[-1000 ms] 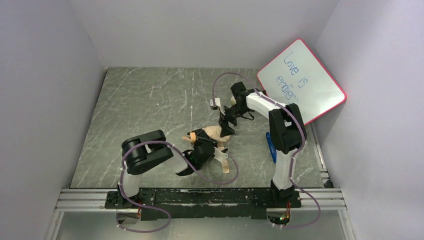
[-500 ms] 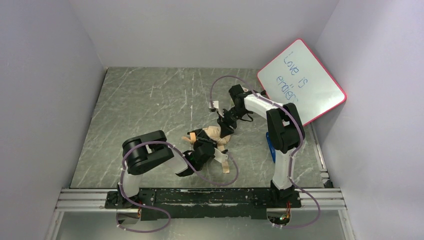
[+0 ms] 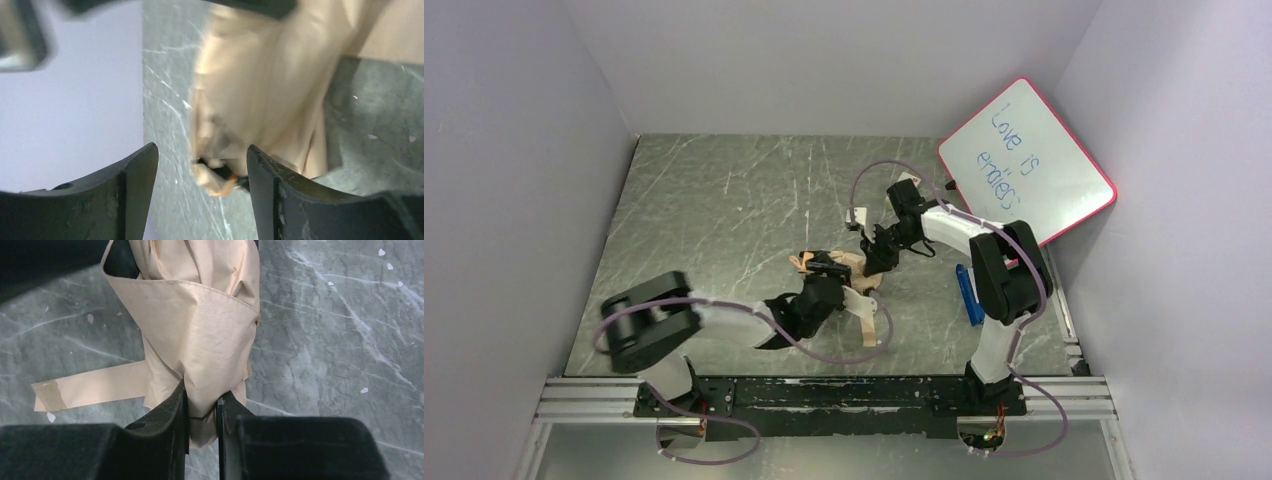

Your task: Put away the umbrella

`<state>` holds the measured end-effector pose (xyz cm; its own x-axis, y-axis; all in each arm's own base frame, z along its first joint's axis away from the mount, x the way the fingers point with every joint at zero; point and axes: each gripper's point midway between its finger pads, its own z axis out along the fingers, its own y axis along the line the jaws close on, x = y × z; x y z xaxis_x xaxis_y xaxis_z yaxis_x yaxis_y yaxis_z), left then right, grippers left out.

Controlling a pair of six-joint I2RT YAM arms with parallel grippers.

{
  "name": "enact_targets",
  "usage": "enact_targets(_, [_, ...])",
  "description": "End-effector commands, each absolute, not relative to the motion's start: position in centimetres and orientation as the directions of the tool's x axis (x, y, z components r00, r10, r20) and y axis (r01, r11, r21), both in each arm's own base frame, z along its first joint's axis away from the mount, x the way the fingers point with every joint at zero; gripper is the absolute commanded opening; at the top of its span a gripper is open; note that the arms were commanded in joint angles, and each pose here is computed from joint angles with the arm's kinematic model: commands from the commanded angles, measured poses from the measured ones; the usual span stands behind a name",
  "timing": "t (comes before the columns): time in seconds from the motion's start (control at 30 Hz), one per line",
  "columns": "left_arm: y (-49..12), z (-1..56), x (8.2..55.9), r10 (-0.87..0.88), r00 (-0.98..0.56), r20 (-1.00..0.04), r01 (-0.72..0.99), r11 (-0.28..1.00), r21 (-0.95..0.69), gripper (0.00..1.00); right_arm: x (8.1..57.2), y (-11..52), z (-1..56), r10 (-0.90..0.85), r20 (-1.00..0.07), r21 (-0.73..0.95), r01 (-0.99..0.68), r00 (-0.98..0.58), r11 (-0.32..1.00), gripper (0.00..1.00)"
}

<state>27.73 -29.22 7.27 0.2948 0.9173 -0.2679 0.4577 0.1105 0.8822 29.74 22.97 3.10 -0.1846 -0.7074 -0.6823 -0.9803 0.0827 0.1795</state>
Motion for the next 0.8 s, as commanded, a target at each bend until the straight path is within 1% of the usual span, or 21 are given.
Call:
enact_targets(0.0, [-30.3,12.7,25.1,0.765,0.254,-0.592,0.583,0.367,0.725,0.7,29.8,20.9,-0.8,-0.804,-0.569,0.083,-0.985,-0.171,0.15,0.13])
enact_targets(0.13, [-29.0,16.5,22.6,0.59,0.209,-0.78,0.658,0.505,0.559,0.71,29.7,20.8,-1.3,-0.824,-0.55,-0.002,-0.987,-0.134,0.162,0.13])
enact_targets(0.27, [-26.6,19.6,22.5,0.473,0.174,-0.864,0.625,0.625,0.468,0.77,29.1,20.8,-1.7,-0.853,-0.516,-0.095,-0.985,-0.076,0.145,0.13])
enact_targets(0.37, [-24.1,21.3,24.6,0.398,0.133,-0.908,0.562,0.724,0.4,0.8,28.3,21.2,-1.7,-0.857,-0.514,-0.144,-0.981,-0.035,0.127,0.13])
enact_targets(0.5, [-21.6,22.6,27.9,0.295,0.085,-0.952,0.512,0.807,0.295,0.8,27.2,21.3,-1.5,-0.858,-0.514,-0.21,-0.971,0.013,0.111,0.12])
enact_targets(0.57, [-20.5,22.9,29.4,0.262,0.067,-0.963,0.476,0.839,0.262,0.83,26.7,21.1,-1.5,-0.863,-0.504,-0.24,-0.966,0.041,0.094,0.13])
enact_targets(0.67, [-20.0,23.3,31.3,0.234,0.058,-0.971,0.477,0.848,0.233,0.85,26.0,20.9,-1.4,-0.87,-0.483,-0.304,-0.95,0.096,0.064,0.13])
enact_targets(0.77, [-21.3,22.9,32.5,0.264,0.055,-0.963,0.562,0.789,0.249,0.85,25.5,20.9,-1.3,-0.881,-0.453,-0.349,-0.936,0.134,0.037,0.13])
